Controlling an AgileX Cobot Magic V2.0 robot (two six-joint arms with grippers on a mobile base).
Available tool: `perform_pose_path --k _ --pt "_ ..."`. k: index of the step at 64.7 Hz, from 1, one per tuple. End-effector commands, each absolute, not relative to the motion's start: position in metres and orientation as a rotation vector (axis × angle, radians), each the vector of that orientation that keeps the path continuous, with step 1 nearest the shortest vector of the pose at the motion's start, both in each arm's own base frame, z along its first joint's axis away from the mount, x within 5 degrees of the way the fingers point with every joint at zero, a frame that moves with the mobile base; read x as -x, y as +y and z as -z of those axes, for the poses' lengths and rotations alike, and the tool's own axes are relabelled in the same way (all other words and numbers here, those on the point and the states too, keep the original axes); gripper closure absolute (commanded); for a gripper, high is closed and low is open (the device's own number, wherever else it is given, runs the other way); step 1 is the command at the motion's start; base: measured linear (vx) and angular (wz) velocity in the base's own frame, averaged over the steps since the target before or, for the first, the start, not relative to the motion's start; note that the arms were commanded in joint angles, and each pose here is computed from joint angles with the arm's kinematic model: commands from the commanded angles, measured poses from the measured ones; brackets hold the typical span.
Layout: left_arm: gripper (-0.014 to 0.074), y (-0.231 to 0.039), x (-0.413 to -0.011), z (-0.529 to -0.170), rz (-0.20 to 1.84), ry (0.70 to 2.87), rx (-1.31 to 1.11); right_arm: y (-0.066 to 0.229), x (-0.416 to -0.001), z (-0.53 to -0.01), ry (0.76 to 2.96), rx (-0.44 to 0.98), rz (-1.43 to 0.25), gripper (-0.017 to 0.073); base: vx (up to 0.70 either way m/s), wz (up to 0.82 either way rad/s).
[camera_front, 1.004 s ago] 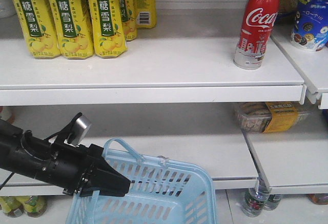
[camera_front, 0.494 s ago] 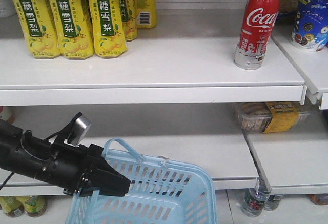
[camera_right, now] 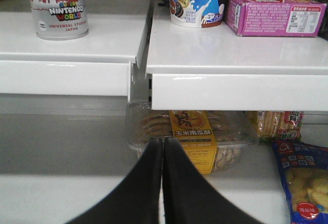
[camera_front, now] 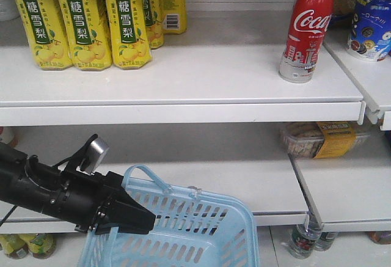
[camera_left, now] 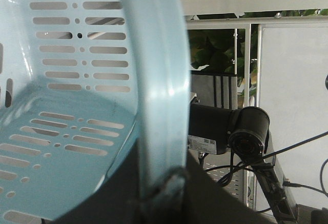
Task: Place coke in basket with both arms
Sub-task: 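Reach the right gripper toward the red Coca-Cola bottle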
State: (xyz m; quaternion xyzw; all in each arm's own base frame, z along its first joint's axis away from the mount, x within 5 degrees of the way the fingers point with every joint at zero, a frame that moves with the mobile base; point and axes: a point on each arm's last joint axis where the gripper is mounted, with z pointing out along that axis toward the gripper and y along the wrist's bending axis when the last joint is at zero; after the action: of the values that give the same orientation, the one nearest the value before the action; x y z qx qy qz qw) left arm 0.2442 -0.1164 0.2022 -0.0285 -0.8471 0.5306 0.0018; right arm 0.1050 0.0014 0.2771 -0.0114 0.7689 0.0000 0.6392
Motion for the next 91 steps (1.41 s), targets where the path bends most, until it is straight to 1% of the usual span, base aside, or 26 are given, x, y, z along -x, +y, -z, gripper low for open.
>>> perform_pose_path --k 1,12,23,29,46,53,58,67,77,81,91 --pt "0.0600 -0.120 -0.245 -0.224 -1.819 -2.628 0.113 0.000 -0.108 -0.296 1.642 0.021 0.013 0.0568 0.00 0.00" --pt "0.0600 -0.120 -0.245 -0.224 -1.819 -2.628 0.113 0.001 -0.108 -0.300 1.642 0.022 0.013 0.0544 0.00 0.00" --pt "0.0600 -0.120 -0.245 -0.224 -1.819 -2.628 0.113 0.001 -0.106 -0.312 1.641 0.025 0.010 0.0453 0.00 0.00" --pt "0.0600 -0.120 -0.245 -0.224 -1.819 -2.628 0.113 0.001 -0.106 -0.316 1.633 0.025 0.010 0.0375 0.00 0.00" --pt "0.0600 -0.120 -0.245 -0.224 -1.819 -2.628 0.113 0.001 -0.106 -0.316 1.634 0.026 0.010 0.0095 0.00 0.00" --pt "0.0600 -0.120 -0.245 -0.224 -1.819 -2.628 0.113 0.001 -0.106 -0.316 1.634 0.024 0.008 0.0024 0.00 0.00" --pt "0.0600 -0.120 -0.245 -0.224 -1.819 -2.628 0.113 0.001 -0.106 -0.316 1.631 0.009 -0.010 0.0008 0.00 0.00" --pt "0.0600 -0.120 -0.245 -0.224 -1.819 -2.628 0.113 0.001 -0.106 -0.320 1.594 -0.008 -0.027 0.0015 0.00 0.00" --pt "0.0600 -0.120 -0.245 -0.224 -1.819 -2.628 0.113 0.002 -0.109 -0.335 1.579 0.006 -0.022 0.0016 0.00 0.00" --pt "0.0600 -0.120 -0.245 -0.224 -1.819 -2.628 0.113 0.004 -0.113 -0.346 1.564 0.035 -0.027 0.0016 0.00 0.00" --pt "0.0600 -0.120 -0.245 -0.224 -1.819 -2.628 0.113 0.020 -0.126 -0.372 1.506 0.166 -0.083 0.0016 0.00 0.00"
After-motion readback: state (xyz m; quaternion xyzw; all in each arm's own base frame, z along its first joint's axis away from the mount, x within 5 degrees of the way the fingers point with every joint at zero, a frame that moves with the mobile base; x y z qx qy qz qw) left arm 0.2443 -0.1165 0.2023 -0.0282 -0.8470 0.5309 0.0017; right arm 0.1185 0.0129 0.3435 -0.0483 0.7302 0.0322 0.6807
